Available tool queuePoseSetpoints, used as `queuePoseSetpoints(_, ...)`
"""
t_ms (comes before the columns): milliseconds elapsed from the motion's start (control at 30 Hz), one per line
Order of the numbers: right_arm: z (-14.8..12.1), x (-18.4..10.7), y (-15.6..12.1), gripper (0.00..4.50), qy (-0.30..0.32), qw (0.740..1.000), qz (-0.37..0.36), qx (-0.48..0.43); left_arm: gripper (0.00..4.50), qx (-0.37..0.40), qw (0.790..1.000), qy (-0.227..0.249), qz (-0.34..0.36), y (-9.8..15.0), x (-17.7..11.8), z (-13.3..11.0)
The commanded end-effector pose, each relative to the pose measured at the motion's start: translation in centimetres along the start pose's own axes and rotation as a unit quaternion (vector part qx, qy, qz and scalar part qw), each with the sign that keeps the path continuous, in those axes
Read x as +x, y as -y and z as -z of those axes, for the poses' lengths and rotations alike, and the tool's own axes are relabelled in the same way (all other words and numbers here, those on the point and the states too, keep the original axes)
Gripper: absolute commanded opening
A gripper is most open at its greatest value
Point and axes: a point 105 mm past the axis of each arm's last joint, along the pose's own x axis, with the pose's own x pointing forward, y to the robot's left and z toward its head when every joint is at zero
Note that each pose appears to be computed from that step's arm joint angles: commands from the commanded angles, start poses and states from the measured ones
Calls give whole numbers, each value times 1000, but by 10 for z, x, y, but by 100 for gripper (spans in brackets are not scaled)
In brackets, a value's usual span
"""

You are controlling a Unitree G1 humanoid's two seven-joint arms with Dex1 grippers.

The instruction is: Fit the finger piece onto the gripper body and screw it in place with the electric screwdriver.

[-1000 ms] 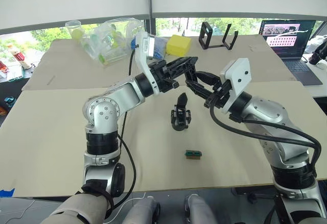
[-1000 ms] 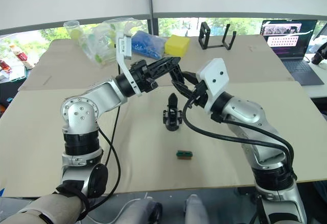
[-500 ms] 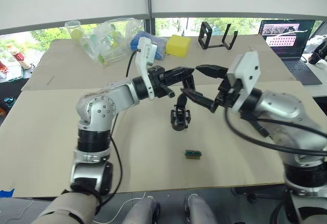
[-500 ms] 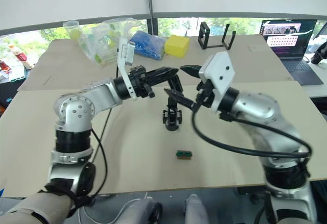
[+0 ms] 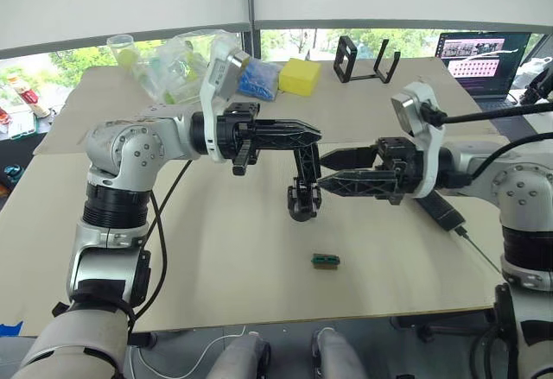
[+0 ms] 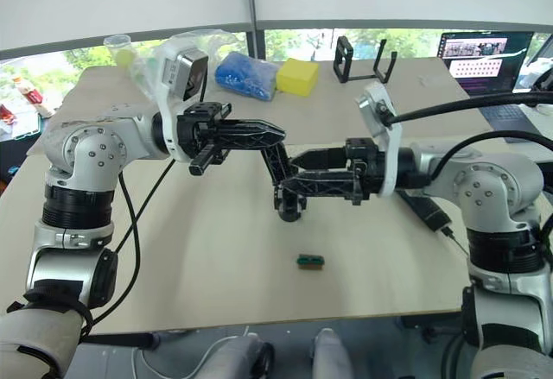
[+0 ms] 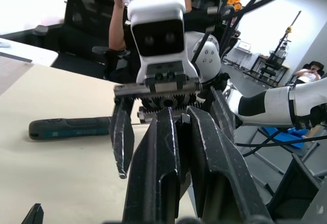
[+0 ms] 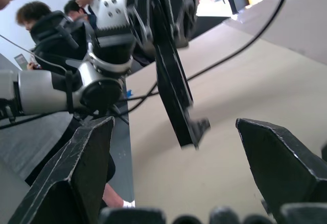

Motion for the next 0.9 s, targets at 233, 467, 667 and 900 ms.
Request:
queuePoseSetpoints(233, -11, 4, -9, 172, -25, 998, -33, -38, 0, 20, 1000, 6, 6, 4, 5, -9)
queuePoseSetpoints(467, -13, 9, -11, 172, -39, 996, -45, -73, 0, 20, 1000, 6, 7, 4, 6, -9)
queuePoseSetpoints(667, -15, 10, -10, 172, -40, 994, -47, -86, 0, 23, 1000, 3, 7, 3, 5, -9)
queuePoseSetpoints(900, -19, 10, -11, 40, -40, 993, -51, -101, 0, 31, 999, -11, 7, 3, 5, -5)
